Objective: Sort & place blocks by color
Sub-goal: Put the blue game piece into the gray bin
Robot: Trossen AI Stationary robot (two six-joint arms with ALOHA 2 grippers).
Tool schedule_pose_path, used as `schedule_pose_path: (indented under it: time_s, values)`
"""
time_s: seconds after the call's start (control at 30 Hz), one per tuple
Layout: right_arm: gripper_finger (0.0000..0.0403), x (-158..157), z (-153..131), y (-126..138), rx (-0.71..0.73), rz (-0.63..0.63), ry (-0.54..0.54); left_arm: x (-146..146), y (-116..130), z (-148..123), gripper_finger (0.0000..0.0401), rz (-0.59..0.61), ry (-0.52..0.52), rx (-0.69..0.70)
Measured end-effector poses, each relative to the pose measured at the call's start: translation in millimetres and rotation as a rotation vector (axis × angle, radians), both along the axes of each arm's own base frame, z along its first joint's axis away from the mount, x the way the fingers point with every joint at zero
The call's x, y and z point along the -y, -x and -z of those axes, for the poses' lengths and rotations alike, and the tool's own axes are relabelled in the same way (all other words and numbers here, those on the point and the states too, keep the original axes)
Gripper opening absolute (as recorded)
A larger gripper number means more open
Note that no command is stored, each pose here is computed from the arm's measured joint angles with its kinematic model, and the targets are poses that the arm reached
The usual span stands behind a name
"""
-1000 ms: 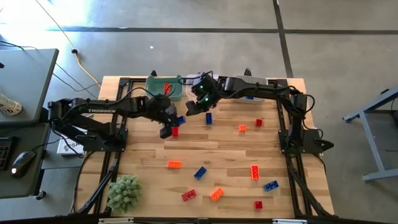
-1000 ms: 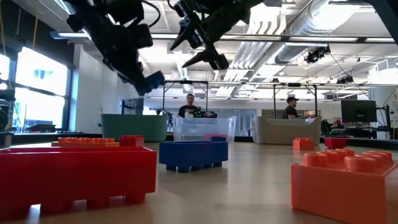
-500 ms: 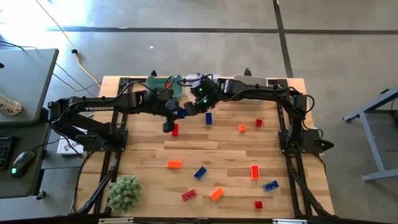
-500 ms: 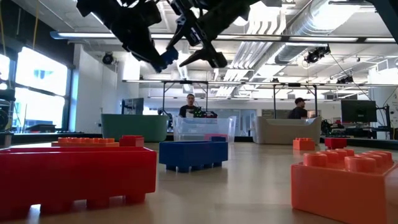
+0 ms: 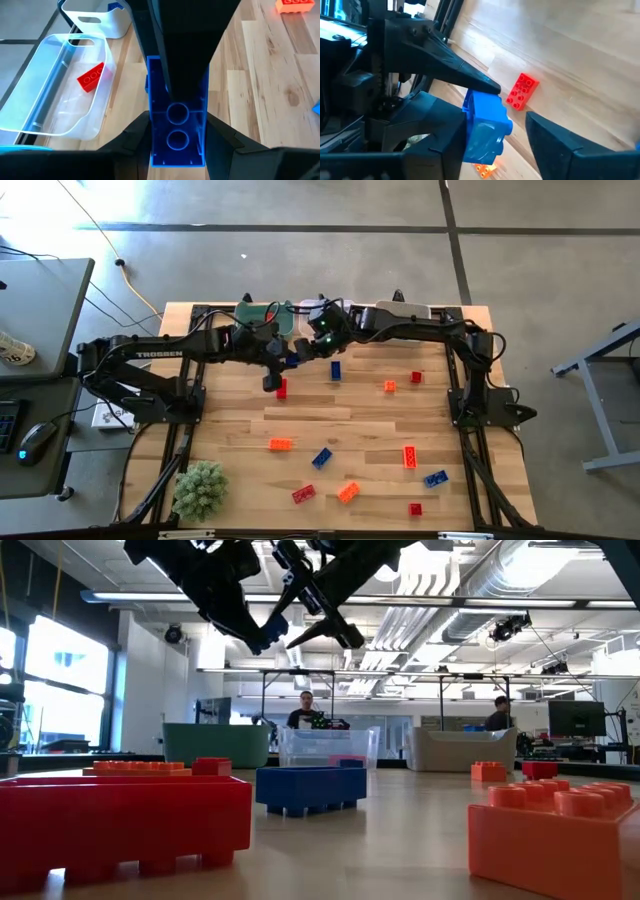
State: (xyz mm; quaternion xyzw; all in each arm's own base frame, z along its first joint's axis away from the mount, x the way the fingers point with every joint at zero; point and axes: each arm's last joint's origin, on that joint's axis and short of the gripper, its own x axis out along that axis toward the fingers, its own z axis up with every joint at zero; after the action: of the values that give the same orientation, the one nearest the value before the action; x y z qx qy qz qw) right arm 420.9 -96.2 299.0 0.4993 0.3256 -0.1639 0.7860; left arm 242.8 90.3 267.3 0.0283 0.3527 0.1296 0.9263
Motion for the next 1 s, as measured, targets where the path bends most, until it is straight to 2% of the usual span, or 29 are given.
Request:
schedule_pose_path:
  time_s: [0.23,0.5,0.8,1.0]
  values:
    - [0.0074,-0.6,-0.8,-1.0,0.013,-0.012,0.013,-0.7,-0.1,-0.3,0.0115,-0.012,-0.011,0.001]
    - [0.0072,-1.3,-0.8,-1.0,0.011,-0.029,0.054,-2.1,-0.3,-1.0,0.0125,-0.035,-0.059,-0.007]
    - [0.0071,-1.7,2.2,0.2,-0.020,-0.039,0.083,-2.1,-1.0,-2.1,0.0188,-0.018,-0.071,0.002]
    - [0.0071,-1.9,8.9,7.7,-0.129,-0.030,0.109,-2.2,-0.5,-1.6,0.0222,-0.055,-0.034,0.010]
